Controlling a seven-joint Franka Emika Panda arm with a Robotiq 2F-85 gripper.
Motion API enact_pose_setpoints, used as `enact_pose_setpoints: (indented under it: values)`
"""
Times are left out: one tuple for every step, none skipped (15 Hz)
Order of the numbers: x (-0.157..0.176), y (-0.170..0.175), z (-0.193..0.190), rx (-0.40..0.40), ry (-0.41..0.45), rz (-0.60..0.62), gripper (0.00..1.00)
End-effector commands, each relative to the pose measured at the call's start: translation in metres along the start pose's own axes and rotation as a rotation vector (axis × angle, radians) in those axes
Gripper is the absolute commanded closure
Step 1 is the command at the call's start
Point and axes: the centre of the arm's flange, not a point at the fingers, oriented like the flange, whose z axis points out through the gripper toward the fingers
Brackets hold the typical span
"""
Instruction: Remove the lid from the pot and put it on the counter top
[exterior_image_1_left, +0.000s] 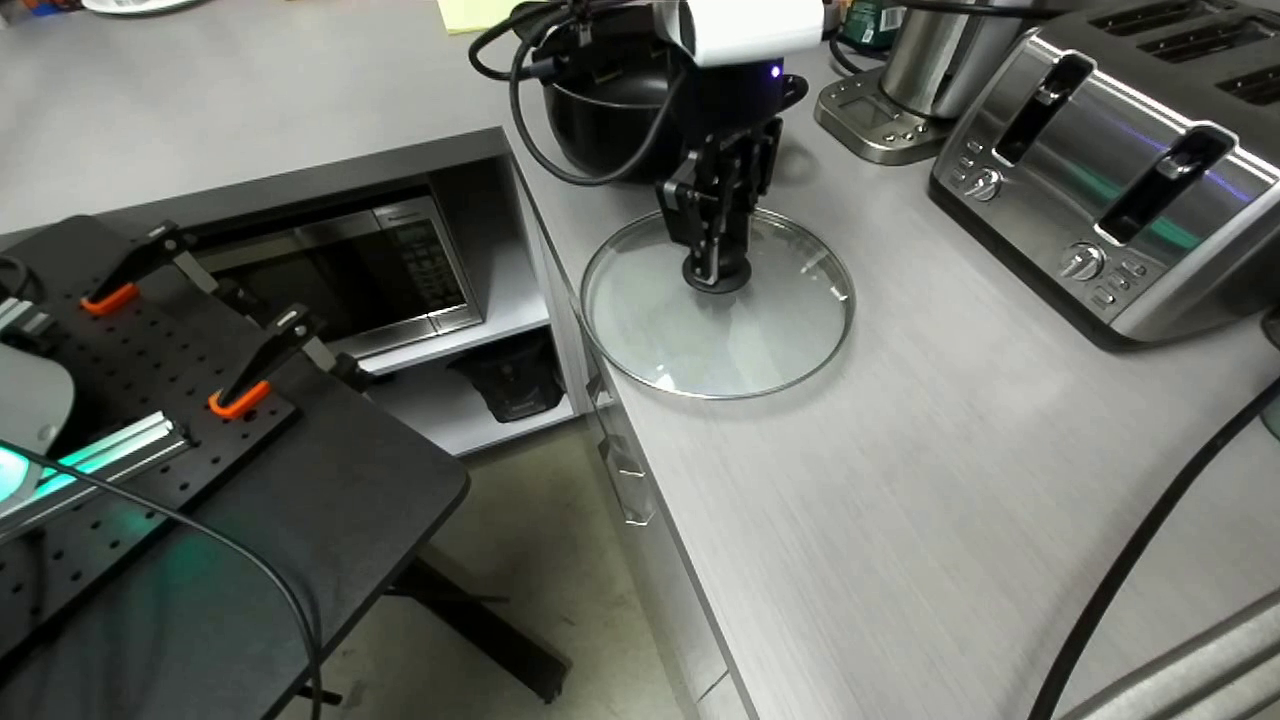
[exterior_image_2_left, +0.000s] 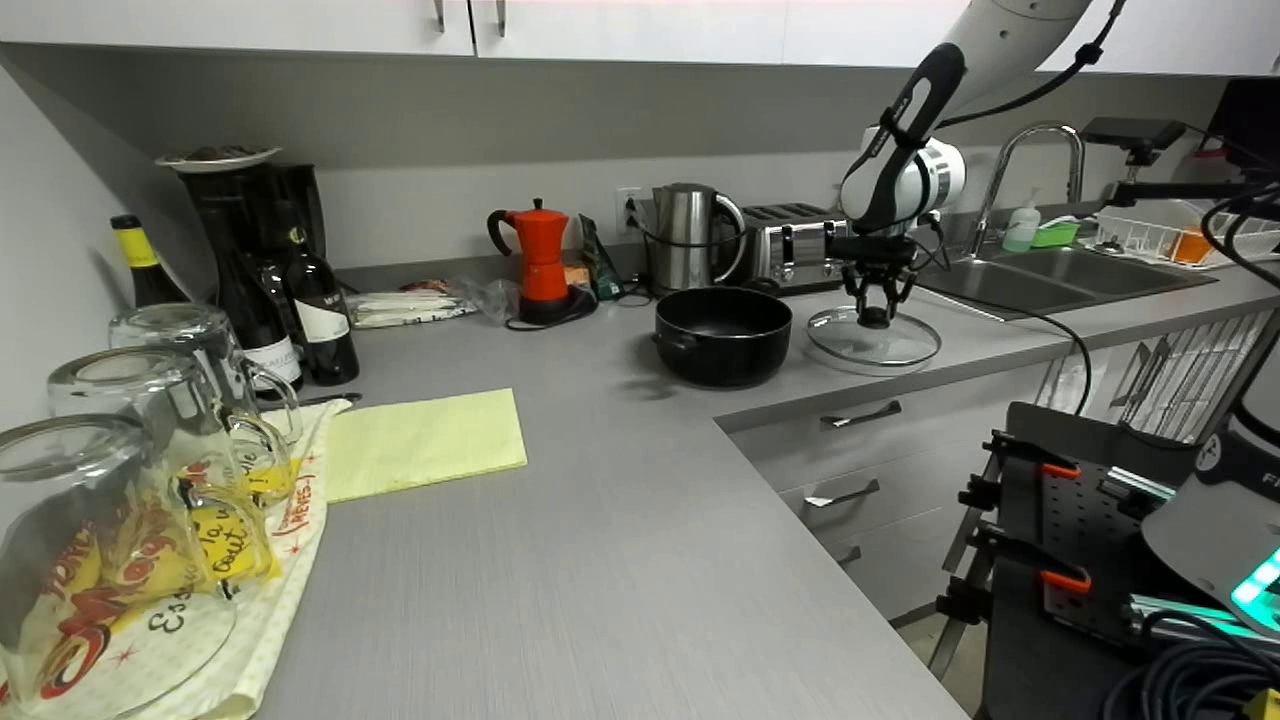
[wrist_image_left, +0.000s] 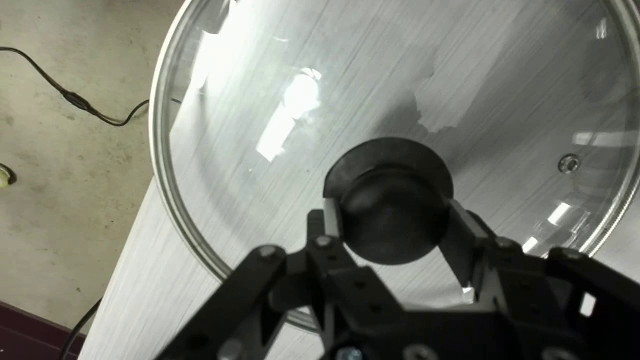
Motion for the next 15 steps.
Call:
enact_pose_setpoints:
  values:
    - [0.004, -0.020, 0.001, -0.020, 0.057, 0.033, 0.75]
    - [0.003, -0.024, 0.004, -0.024, 0.063, 0.037, 0.75]
    - [0.003, -0.027, 0.006, -0.027, 0.067, 0.039, 0.75]
    - [0.002, -0.030, 0.009, -0.029, 0.070, 0.040, 0.75]
    - [0.001, -0.032, 0.010, -0.031, 0.073, 0.041, 0.75]
    - [0.000, -0.034, 0.012, -0.031, 0.074, 0.040, 0.75]
    - [0.000, -0.036, 0.012, -0.030, 0.076, 0.040, 0.75]
    - [-0.001, -0.038, 0.013, -0.027, 0.076, 0.038, 0.75]
    - [-0.001, -0.039, 0.013, -0.025, 0.078, 0.037, 0.75]
    - [-0.002, -0.041, 0.012, -0.021, 0.079, 0.036, 0.75]
    - [-0.002, -0.042, 0.011, -0.019, 0.080, 0.034, 0.75]
    - [-0.002, -0.042, 0.010, -0.015, 0.079, 0.032, 0.61]
    - [-0.002, -0.043, 0.010, -0.014, 0.080, 0.031, 0.55]
    - [-0.002, -0.044, 0.010, -0.012, 0.080, 0.030, 0.52]
    - [-0.002, -0.044, 0.010, -0.011, 0.080, 0.029, 0.41]
